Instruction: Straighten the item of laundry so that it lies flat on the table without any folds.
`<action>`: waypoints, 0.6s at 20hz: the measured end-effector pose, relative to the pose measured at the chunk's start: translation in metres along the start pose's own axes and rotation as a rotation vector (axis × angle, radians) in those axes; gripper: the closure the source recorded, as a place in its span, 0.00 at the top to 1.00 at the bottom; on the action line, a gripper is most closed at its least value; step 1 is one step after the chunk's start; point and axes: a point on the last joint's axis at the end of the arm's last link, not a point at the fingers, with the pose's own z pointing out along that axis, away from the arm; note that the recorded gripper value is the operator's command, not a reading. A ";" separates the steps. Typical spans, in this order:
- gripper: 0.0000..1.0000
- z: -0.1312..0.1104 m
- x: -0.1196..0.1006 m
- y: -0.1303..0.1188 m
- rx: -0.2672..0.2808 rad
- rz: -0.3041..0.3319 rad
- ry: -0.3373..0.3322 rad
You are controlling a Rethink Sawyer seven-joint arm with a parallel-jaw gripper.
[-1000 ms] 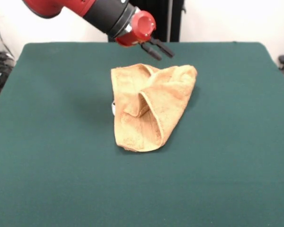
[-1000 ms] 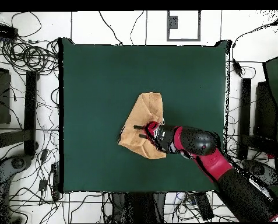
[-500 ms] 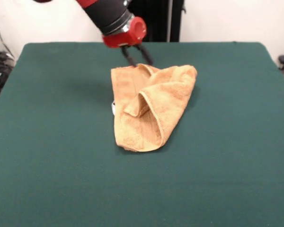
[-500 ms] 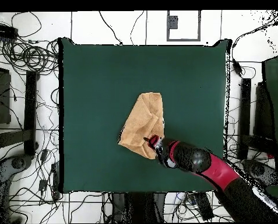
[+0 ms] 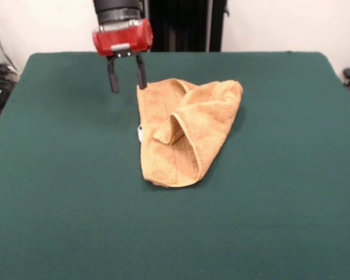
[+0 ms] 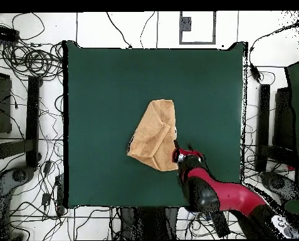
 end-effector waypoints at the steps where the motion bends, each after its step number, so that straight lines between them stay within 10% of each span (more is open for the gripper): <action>1: 1.00 -0.003 0.003 0.000 0.001 -0.002 -0.034; 4: 1.00 -0.028 0.023 0.004 -0.006 0.026 -0.162; 12: 1.00 -0.065 0.094 0.027 -0.037 0.087 -0.153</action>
